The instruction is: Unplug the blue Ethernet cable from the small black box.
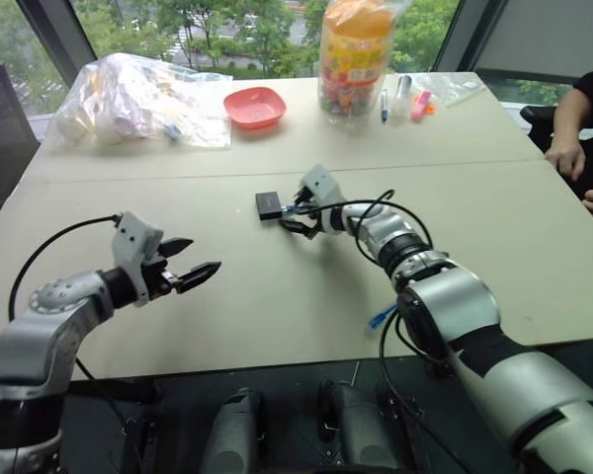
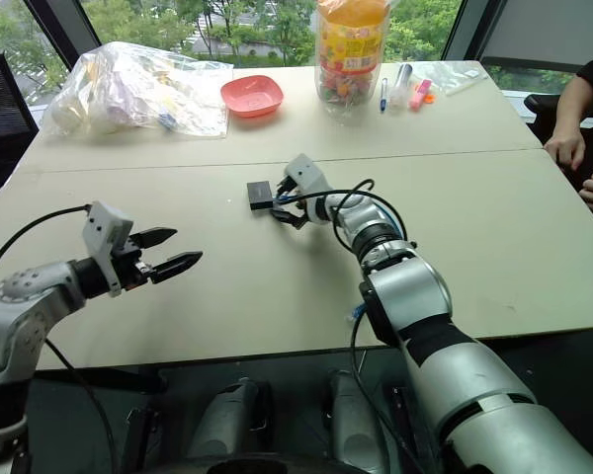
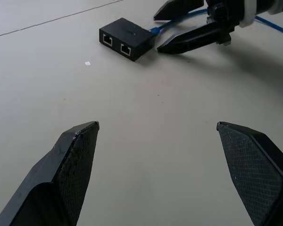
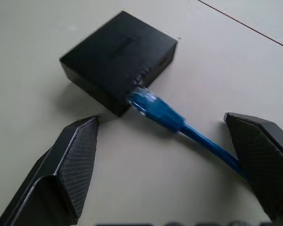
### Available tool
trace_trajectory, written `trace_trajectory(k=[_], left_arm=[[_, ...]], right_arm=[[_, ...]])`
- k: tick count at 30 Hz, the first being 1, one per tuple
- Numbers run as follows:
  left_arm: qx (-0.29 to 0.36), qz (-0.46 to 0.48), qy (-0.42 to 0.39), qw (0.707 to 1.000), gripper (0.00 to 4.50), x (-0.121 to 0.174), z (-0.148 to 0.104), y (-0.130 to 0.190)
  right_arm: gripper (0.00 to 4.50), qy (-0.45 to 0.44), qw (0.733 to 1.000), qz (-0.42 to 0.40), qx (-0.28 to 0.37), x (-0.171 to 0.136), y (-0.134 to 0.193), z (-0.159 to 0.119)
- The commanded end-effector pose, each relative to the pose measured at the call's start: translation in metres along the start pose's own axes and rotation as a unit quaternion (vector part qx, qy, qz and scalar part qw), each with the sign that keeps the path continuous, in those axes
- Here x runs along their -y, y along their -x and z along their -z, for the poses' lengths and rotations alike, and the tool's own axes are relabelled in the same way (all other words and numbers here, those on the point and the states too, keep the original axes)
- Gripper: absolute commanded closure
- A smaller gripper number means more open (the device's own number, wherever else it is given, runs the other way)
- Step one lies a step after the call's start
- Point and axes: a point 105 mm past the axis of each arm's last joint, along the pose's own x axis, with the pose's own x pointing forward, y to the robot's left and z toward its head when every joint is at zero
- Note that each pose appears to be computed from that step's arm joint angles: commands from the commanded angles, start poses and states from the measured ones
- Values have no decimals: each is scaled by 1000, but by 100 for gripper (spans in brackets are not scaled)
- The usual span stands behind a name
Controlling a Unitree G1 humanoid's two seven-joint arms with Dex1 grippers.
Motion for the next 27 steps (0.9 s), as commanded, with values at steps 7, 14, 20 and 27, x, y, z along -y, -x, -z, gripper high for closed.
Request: trace_trajectory(k=[7, 14, 20, 27], left_arm=[[15, -53, -7, 998, 28, -6, -12, 21], [40, -35, -9, 999, 28, -25, -27, -1], [142, 103, 103, 979, 28, -52, -89, -41], [124, 262, 96, 952, 28, -34, -117, -90]], right_arm=[[446, 42, 993, -102, -37, -32, -6, 7], [446, 172, 985, 10, 25, 9, 9, -33], [446, 444, 886, 58, 122, 16, 47, -81], [446, 522, 839, 61, 142, 10, 73, -83]])
